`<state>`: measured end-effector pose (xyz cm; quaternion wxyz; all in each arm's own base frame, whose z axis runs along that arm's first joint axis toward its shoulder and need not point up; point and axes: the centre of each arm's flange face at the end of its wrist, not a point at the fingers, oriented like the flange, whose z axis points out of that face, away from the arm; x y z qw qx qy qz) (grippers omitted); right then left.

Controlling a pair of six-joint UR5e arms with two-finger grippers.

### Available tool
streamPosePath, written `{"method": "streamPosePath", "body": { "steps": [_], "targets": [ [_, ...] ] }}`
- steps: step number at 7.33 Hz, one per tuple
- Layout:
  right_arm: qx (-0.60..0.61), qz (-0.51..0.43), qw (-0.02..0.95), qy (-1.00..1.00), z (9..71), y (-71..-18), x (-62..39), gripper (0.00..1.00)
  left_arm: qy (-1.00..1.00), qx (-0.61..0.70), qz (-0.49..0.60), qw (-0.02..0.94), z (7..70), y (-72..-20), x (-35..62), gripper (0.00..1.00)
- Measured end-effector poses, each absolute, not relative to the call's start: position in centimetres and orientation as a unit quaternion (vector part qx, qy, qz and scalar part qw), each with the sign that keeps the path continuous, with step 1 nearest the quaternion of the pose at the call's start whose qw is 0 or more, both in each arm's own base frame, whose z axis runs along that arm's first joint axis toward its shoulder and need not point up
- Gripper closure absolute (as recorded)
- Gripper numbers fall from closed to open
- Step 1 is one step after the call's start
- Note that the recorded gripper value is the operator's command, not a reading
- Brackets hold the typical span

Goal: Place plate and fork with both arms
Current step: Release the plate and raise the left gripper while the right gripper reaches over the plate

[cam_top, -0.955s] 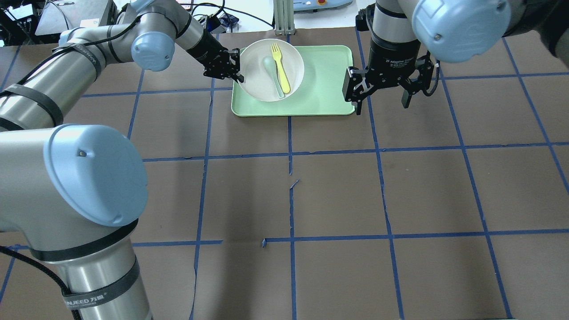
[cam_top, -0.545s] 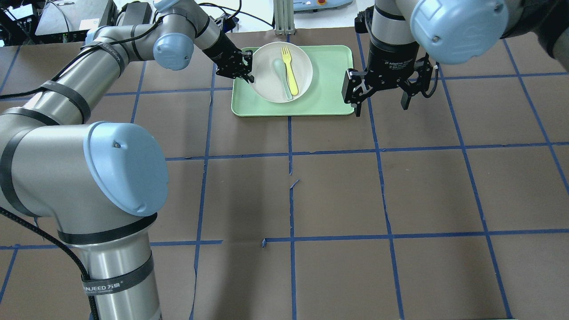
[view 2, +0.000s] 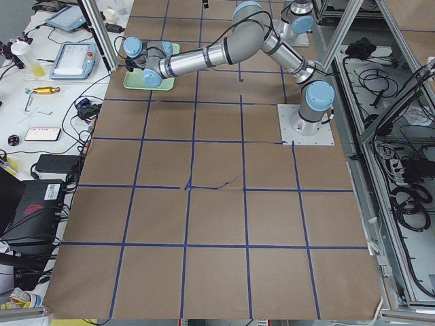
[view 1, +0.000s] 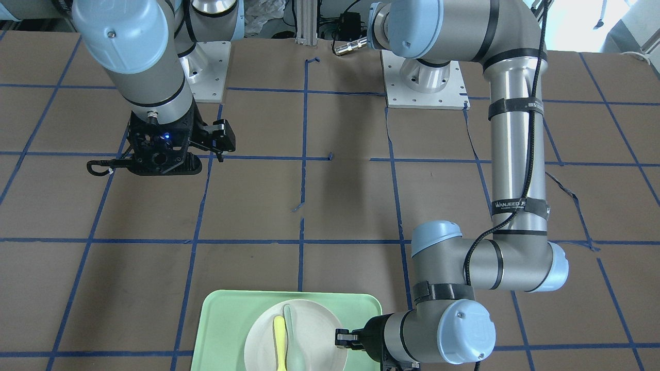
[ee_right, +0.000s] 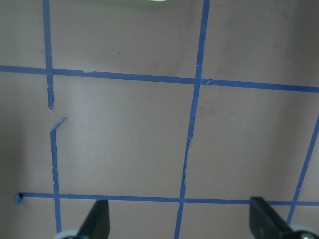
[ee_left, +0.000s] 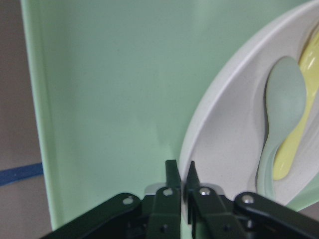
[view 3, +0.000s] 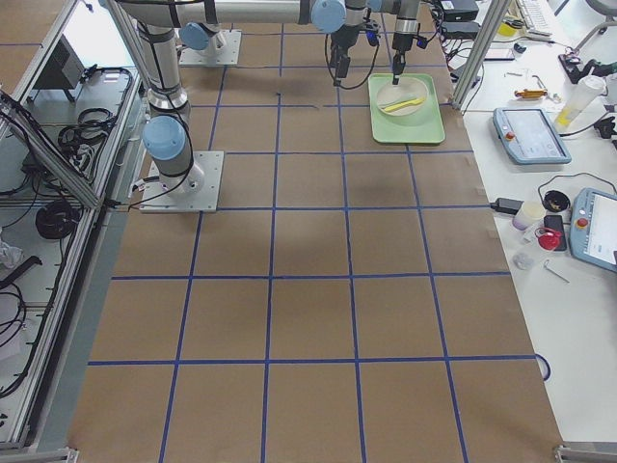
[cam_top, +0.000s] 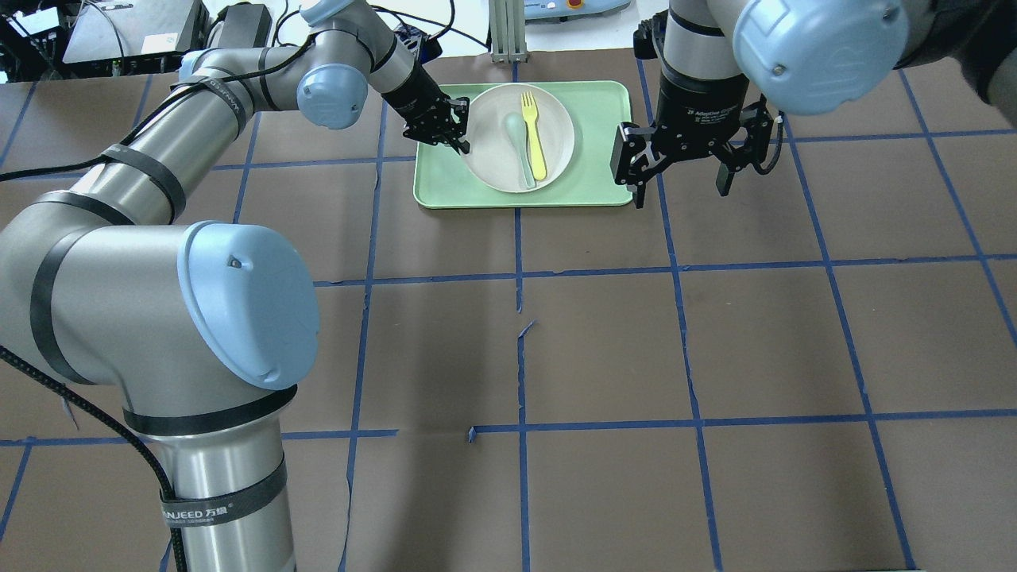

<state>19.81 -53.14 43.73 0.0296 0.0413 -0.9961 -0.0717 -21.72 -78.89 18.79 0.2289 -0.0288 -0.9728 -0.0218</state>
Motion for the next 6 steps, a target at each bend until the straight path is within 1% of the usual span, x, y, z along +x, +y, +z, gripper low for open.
{"method": "streamPosePath", "body": {
  "steps": [1,2,3,4,6],
  "targets": [
    [0.041,-0.071,0.029,-0.996,43.8,-53.2,19.8,0.00,-0.973,-0.035,-0.022,0.229,18.7,-78.8,-22.1,0.43],
    [0.041,-0.070,0.028,-0.996,43.9,-53.2,19.8,0.00,-0.973,-0.040,-0.021,0.227,18.6,-78.8,-22.2,0.05],
    [0.041,-0.069,0.029,-0.996,43.9,-53.2,19.8,0.00,-0.973,-0.042,-0.020,0.224,18.7,-78.8,-22.2,0.00],
    [0.042,-0.068,0.030,-0.996,44.0,-53.3,19.8,0.00,-0.974,-0.041,-0.015,0.221,19.6,-78.7,-22.1,0.00],
    [0.042,-0.042,0.027,-0.998,44.2,-54.1,19.9,0.00,-0.984,-0.025,-0.018,0.178,24.5,-77.4,-20.0,0.00]
  ]
}}
